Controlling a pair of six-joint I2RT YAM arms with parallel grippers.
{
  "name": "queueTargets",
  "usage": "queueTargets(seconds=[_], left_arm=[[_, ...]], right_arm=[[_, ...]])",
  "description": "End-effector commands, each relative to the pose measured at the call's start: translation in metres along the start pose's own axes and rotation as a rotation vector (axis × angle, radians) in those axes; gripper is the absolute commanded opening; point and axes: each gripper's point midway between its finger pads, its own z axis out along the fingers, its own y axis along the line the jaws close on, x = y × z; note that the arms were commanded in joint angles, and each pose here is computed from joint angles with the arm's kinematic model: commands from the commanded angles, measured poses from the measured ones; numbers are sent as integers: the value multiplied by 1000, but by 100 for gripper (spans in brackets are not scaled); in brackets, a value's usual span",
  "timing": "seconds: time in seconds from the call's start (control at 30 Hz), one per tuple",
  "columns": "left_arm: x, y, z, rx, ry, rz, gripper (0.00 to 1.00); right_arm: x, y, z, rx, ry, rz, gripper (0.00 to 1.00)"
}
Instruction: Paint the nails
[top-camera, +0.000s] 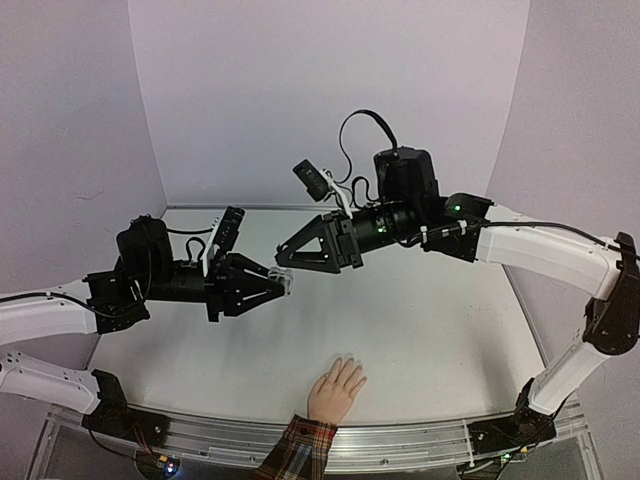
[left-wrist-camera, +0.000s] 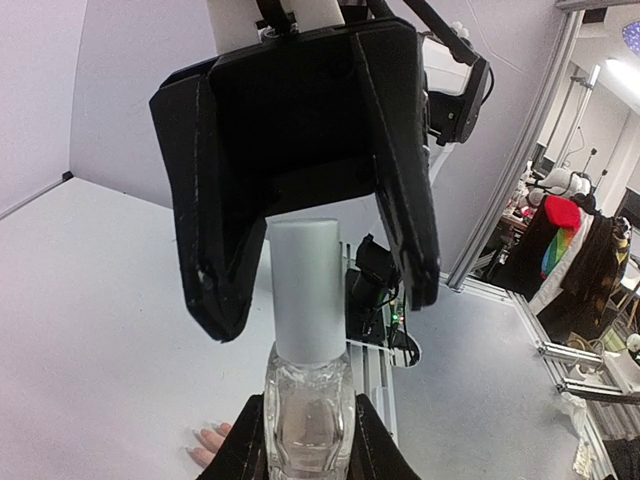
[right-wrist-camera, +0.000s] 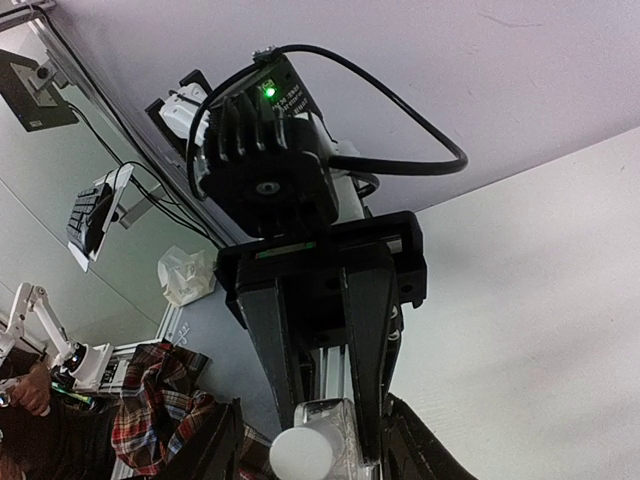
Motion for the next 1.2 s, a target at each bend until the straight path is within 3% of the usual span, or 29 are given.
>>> queueTargets(seconds=[0.0, 0.27, 0.63, 0.8, 0.97, 1.07, 1.17], left_arm=[[-20, -6, -1, 23, -55, 47, 0], [-26, -6, 0, 15, -54, 36, 0], [-52, 19, -2, -21, -42, -94, 0], [-55, 58, -2, -223, -25, -83, 0], [-58, 102, -11, -466, -40, 36, 0], [-68, 141, -27, -710, -92, 123, 0], [-81, 168, -34, -881, -183, 256, 0]], right_arm=[[-14, 9, -5, -20, -43, -28, 33], [-4, 7, 4, -57, -10, -20, 0], [32, -19, 11, 17, 112, -65, 0], [46, -44, 25, 74, 148, 5, 0], [49, -83, 41, 210, 146, 93, 0], [50, -125, 47, 440, 106, 188, 0], [42, -165, 36, 745, -44, 364, 0]])
